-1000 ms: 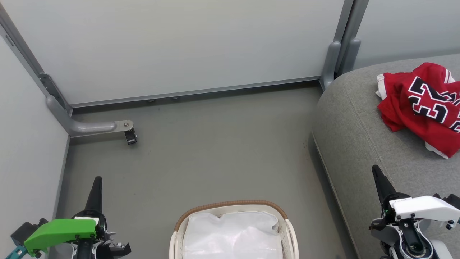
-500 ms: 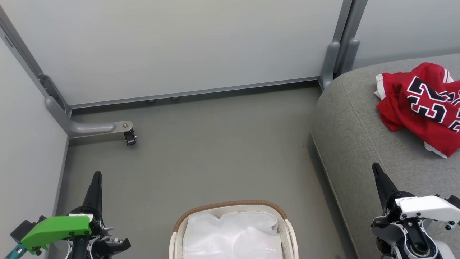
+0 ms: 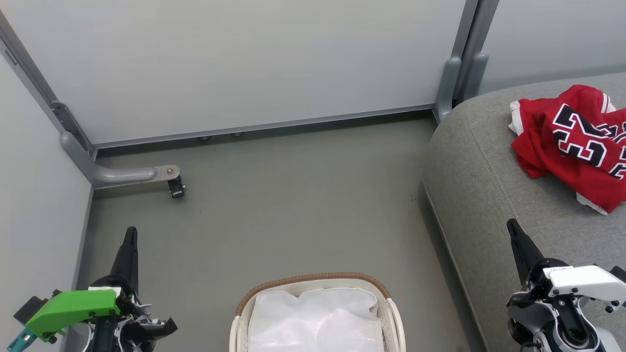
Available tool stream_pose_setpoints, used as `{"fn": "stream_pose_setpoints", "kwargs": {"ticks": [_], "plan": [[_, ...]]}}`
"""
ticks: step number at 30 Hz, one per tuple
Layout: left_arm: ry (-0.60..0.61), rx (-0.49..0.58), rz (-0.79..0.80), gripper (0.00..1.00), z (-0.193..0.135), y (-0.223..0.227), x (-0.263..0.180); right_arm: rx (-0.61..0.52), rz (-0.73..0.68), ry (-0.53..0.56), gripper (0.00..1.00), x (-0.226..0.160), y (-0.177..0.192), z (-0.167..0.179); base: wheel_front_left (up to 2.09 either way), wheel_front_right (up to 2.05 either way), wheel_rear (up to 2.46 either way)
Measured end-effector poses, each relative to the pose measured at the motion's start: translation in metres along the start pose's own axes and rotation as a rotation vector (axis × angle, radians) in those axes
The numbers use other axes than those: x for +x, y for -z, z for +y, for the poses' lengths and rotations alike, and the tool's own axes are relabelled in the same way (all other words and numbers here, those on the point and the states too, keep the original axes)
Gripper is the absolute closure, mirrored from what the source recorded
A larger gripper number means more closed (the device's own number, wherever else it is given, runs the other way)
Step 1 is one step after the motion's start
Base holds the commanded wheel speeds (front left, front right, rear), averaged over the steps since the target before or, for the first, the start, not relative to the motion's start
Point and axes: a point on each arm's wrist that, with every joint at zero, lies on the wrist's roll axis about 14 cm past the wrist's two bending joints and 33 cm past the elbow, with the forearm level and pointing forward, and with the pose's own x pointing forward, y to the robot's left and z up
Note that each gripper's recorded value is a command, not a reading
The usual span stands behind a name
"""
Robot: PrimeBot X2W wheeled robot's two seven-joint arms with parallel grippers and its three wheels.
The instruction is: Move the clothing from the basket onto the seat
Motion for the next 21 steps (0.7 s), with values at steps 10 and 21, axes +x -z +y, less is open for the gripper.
{"fn": "stream_pose_setpoints", "kwargs": {"ticks": [10, 21], "plan": [[0.000, -0.001, 0.000, 1.00, 0.0000, 0.0001, 0.0000, 0.000, 0.000, 0.000, 1.00, 0.0000, 0.0000, 0.0000, 0.00, 0.00, 0.00], [0.000, -0.001, 0.000, 1.00, -0.0001, 0.0002, 0.0000, 0.000, 0.000, 0.000, 1.00, 0.0000, -0.0001, 0.0000, 0.00, 0.00, 0.00]]}}
